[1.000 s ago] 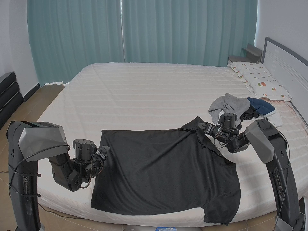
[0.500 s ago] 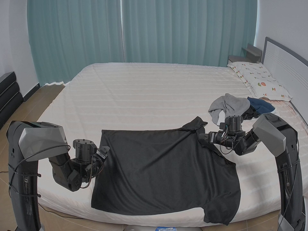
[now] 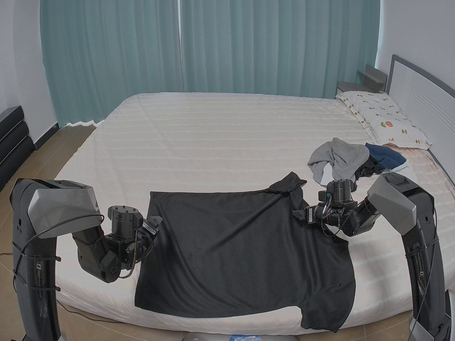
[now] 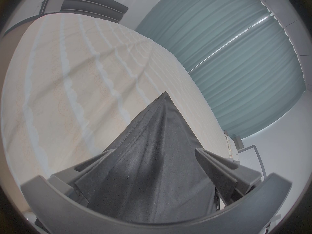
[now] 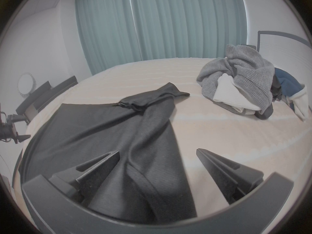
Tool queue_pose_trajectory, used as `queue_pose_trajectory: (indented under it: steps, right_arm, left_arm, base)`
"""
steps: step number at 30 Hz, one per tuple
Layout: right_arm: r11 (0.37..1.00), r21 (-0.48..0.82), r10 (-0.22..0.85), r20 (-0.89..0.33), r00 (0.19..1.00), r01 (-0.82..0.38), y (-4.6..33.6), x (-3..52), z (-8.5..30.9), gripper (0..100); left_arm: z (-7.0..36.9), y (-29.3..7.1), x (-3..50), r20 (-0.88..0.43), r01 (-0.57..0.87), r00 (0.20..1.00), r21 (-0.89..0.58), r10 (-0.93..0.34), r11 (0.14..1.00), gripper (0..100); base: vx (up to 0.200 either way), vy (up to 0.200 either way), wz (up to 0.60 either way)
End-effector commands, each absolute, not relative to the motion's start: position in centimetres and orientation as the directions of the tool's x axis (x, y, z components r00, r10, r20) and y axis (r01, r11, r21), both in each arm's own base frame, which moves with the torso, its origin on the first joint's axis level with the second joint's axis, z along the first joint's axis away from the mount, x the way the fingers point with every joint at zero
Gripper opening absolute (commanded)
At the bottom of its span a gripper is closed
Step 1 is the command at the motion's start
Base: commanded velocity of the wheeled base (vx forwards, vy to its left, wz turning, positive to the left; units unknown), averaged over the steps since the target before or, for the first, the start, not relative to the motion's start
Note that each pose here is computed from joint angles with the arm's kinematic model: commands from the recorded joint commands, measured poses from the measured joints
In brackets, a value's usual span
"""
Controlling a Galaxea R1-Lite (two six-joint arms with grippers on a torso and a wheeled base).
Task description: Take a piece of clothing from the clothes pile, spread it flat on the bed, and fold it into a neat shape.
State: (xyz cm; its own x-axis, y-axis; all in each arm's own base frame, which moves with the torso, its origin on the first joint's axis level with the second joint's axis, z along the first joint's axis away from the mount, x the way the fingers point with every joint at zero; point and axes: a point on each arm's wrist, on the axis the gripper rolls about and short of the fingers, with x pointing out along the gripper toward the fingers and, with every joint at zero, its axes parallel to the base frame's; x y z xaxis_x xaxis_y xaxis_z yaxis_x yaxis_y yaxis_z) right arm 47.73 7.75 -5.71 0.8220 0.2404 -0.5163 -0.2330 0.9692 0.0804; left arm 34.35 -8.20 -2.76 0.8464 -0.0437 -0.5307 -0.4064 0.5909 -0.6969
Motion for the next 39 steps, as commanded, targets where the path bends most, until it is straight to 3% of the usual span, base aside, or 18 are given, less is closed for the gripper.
queue_pose_trajectory:
  steps: [1,16,20,25,29,39]
  right_arm:
    - [0.977,0.054,0.204,-0.522,0.829,-0.206,7.3,48.2,-6.7,100]
    - [0.999,0.038,0.018,-0.405,0.914,-0.003,-0.9,51.9,-5.0,100]
    - [0.994,0.099,-0.002,-0.381,0.925,0.043,-1.8,52.4,-4.9,100]
    - [0.967,0.248,0.033,-0.356,0.934,0.061,-1.4,52.6,-3.6,100]
    - [0.934,0.356,0.120,-0.353,0.928,0.014,-0.3,52.3,-2.8,100]
    - [0.926,0.375,0.202,-0.383,0.901,-0.048,2.7,51.8,-4.3,100]
  left_arm:
    - [-2.8,-8.2,34.3,-0.532,-0.407,0.846,-0.696,-0.043,0.591,100]
    - [-2.8,-8.2,34.3,-0.532,-0.407,0.846,-0.696,-0.043,0.591,100]
    - [-2.8,-8.2,34.3,-0.532,-0.407,0.846,-0.696,-0.043,0.591,100]
    - [-2.8,-8.2,34.3,-0.532,-0.407,0.846,-0.696,-0.043,0.591,100]
    - [-2.8,-8.2,34.3,-0.532,-0.407,0.846,-0.696,-0.043,0.591,100]
    - [-2.8,-8.2,34.3,-0.532,-0.407,0.846,-0.696,-0.043,0.591,100]
  base:
    - [0.000,0.000,0.00]
    - [0.000,0.000,0.00]
    - [0.000,0.000,0.00]
    - [0.000,0.000,0.00]
    - [0.000,0.000,0.00]
    - [0.000,0.000,0.00]
